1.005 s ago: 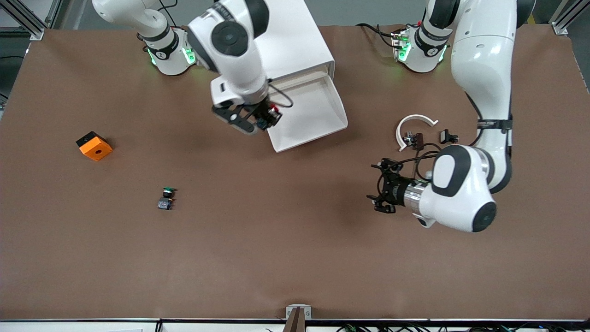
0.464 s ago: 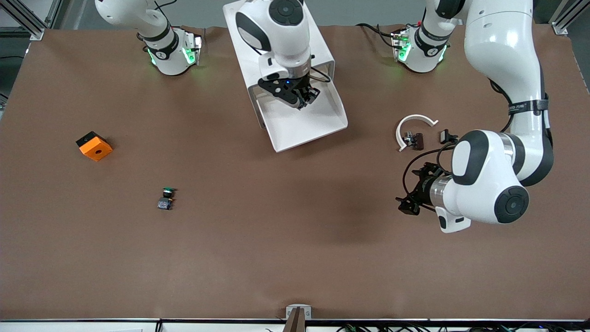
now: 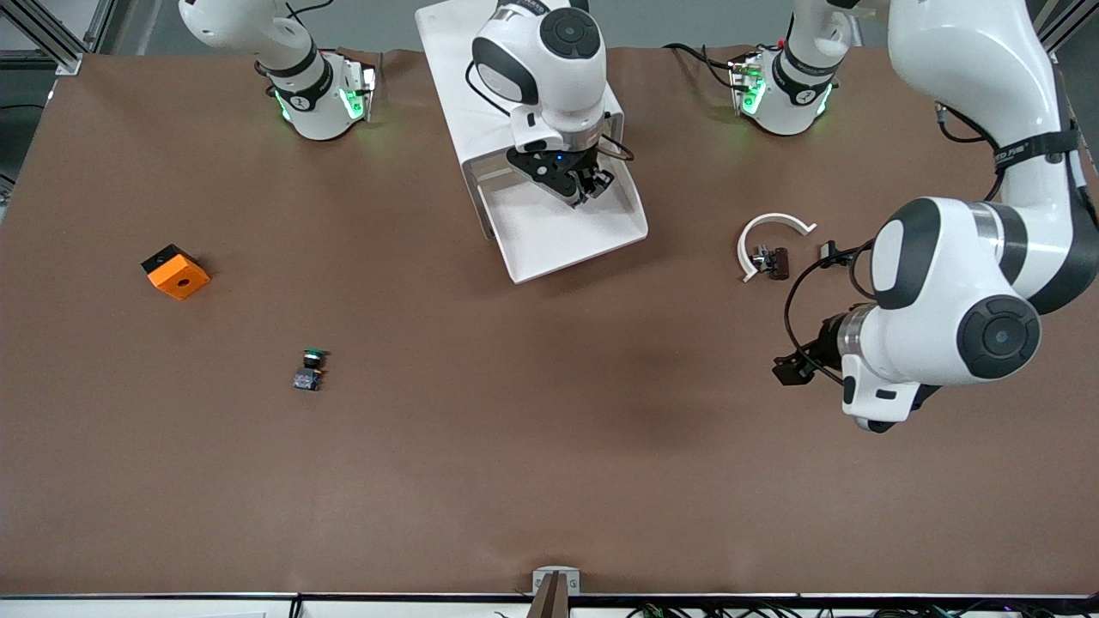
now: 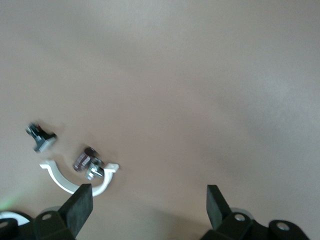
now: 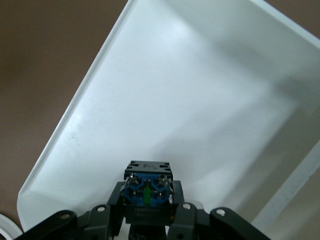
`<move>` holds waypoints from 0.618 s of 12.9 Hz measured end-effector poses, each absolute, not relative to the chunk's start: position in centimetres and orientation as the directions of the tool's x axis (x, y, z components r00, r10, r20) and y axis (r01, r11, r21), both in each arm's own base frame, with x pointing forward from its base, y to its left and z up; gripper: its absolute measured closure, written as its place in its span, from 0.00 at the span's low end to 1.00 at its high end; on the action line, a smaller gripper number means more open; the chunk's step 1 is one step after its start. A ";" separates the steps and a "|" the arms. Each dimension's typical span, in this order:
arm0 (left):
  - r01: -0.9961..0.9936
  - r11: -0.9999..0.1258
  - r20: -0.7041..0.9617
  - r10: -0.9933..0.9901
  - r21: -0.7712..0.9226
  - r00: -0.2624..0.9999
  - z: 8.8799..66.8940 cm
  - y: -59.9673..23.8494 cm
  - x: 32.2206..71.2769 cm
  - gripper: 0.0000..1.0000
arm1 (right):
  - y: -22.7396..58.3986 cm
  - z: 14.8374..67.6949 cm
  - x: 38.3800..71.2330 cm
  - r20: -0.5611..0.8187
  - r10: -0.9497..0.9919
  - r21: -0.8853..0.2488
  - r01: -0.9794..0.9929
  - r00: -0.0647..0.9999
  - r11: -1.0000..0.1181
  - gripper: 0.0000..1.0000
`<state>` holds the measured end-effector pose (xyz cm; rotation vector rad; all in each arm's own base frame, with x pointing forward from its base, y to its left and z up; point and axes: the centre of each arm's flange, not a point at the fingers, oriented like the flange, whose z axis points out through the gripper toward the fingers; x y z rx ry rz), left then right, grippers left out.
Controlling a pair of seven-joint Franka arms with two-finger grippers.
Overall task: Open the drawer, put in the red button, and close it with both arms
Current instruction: 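Lower the red button into the drawer and open the right gripper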
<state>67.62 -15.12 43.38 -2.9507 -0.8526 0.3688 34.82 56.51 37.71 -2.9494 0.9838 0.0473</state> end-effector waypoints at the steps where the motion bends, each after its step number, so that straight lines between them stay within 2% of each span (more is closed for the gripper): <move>1: 0.482 -0.868 -0.209 0.496 -0.115 0.843 43.6 -14.7 67.5 0.00 | 56.8 37.4 34.8 -0.033 -0.603 -0.021 -0.604 0.797 -0.797 0.59; 8: 0.318 -0.945 -0.172 0.326 -0.068 0.930 42.7 -13.3 66.4 0.00 | 58.1 34.9 35.1 -0.014 -0.620 -0.032 -0.620 0.785 -0.784 0.59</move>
